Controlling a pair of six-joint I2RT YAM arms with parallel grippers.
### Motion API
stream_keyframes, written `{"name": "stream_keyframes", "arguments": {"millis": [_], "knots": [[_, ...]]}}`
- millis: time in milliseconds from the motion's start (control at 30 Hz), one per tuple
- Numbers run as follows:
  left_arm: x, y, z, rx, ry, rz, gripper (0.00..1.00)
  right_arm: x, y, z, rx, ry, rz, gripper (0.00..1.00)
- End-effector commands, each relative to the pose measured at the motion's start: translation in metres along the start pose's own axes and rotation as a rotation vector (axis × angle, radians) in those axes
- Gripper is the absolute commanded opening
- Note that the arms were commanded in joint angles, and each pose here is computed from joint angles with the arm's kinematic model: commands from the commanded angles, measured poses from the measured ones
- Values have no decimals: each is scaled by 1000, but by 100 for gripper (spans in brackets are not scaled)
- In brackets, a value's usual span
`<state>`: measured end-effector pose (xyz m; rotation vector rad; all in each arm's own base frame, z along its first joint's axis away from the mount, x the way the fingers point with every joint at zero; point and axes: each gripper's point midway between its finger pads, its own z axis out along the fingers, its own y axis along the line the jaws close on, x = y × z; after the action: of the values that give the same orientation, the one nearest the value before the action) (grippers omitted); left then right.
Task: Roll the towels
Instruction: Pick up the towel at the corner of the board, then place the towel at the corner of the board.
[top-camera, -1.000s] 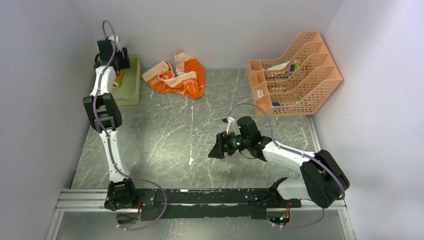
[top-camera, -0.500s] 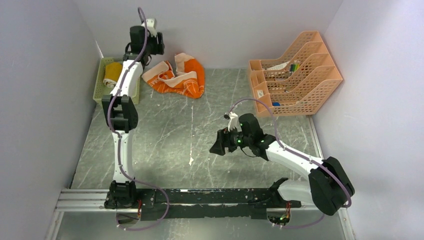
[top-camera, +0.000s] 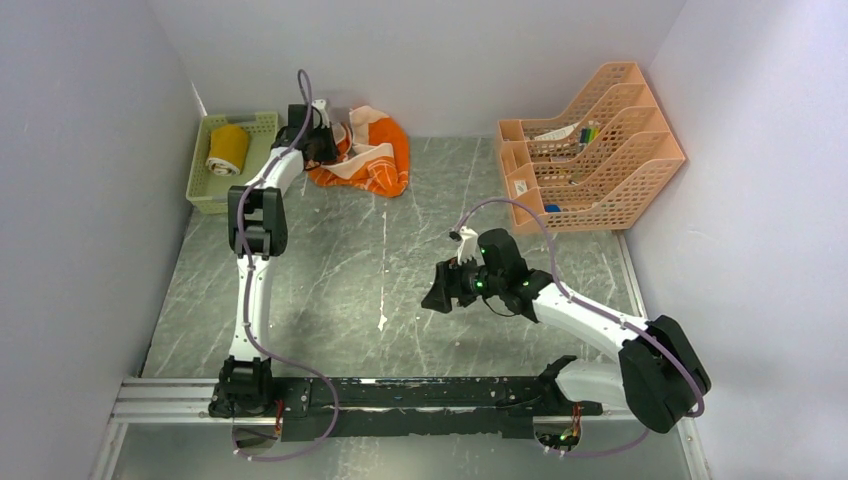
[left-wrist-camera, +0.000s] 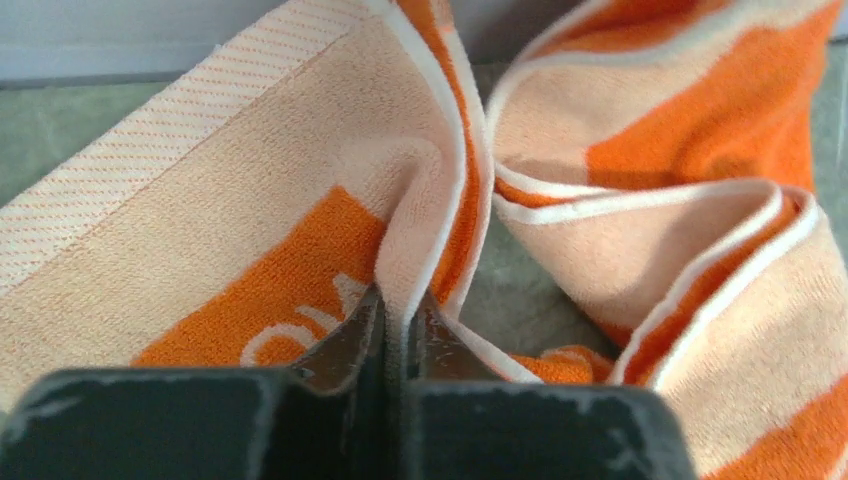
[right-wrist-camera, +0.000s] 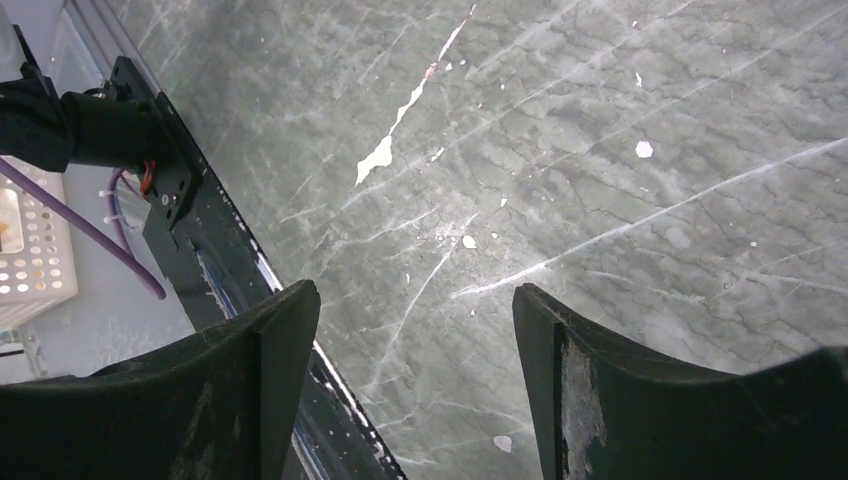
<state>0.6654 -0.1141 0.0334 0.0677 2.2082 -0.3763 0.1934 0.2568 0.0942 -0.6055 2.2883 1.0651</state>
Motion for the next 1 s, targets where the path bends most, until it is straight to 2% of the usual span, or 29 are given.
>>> {"name": "stream_keyframes", "arguments": {"millis": [0,33,100,233,300,367,433,567,600,633,667,700,733,767,800,833,967], "knots": [[-2,-43,-17,202,39,-12,7,-14,9,-5,-5,-32,-17,72],[-16,-52,-31,228,22,6,7,-15,10,-6,-6,-33,-19,72],[-60,-73,-79,251,-100,36,7,-17,10,-9,6,-41,-27,72],[-148,-116,-217,255,-363,88,7,-28,10,-16,36,-72,-61,72],[-173,-139,-287,244,-470,110,7,-38,12,-19,45,-97,-80,72],[-179,-160,-352,256,-559,102,7,-52,16,-22,48,-137,-103,72],[-167,-170,-409,256,-625,75,7,-70,23,-27,47,-191,-129,72],[-102,-146,-467,166,-650,-32,7,-107,33,-36,62,-300,-162,72],[-81,-134,-471,116,-623,-68,8,-113,33,-37,70,-322,-165,72],[-61,-120,-472,55,-596,-90,15,-117,33,-38,74,-340,-168,72],[-38,-104,-468,-16,-561,-113,31,-118,31,-37,83,-350,-165,72],[-16,-90,-463,-76,-522,-126,51,-118,29,-36,86,-364,-164,73],[5,-77,-457,-136,-473,-134,60,-117,27,-34,87,-376,-160,75],[24,-67,-451,-177,-434,-138,69,-114,24,-32,88,-387,-152,80],[38,-60,-446,-205,-398,-141,78,-112,21,-29,86,-399,-142,96],[50,-55,-442,-222,-370,-145,81,-109,19,-26,80,-408,-127,100],[72,-40,-430,-289,-300,-136,85,-92,24,-5,13,-372,-131,100]]}}
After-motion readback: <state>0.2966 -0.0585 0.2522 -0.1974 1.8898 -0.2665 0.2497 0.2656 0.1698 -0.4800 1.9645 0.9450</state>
